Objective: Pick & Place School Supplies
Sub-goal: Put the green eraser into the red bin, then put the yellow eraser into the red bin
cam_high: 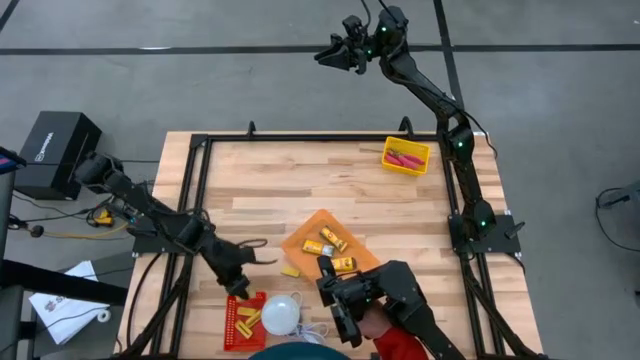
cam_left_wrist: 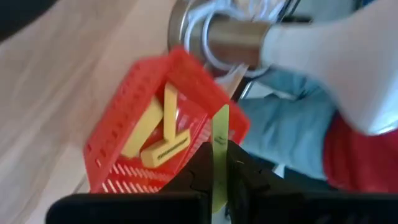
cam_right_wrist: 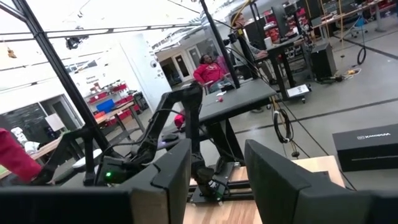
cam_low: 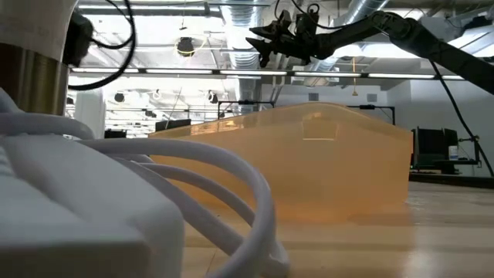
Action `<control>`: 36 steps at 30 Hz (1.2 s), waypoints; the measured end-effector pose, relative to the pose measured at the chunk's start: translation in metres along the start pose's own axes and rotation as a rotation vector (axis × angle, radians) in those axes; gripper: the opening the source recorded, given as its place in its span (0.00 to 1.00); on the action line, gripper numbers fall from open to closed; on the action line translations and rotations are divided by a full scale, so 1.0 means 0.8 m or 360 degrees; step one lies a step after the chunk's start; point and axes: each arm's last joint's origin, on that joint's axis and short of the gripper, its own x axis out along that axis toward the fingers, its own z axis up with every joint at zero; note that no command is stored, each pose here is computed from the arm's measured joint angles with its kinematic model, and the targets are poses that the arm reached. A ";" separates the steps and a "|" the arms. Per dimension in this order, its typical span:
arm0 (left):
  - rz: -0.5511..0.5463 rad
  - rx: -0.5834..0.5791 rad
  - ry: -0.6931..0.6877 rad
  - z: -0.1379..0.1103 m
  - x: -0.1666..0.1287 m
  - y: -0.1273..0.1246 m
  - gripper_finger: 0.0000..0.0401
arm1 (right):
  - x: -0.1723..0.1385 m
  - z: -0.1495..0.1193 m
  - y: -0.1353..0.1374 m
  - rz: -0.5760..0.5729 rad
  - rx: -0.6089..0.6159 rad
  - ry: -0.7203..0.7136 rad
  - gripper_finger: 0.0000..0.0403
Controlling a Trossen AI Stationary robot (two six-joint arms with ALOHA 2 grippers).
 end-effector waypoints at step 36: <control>-0.0131 -0.0281 0.0087 -0.009 0.011 -0.013 0.44 | -0.008 0.003 -0.002 -0.0027 -0.0016 -0.0020 0.36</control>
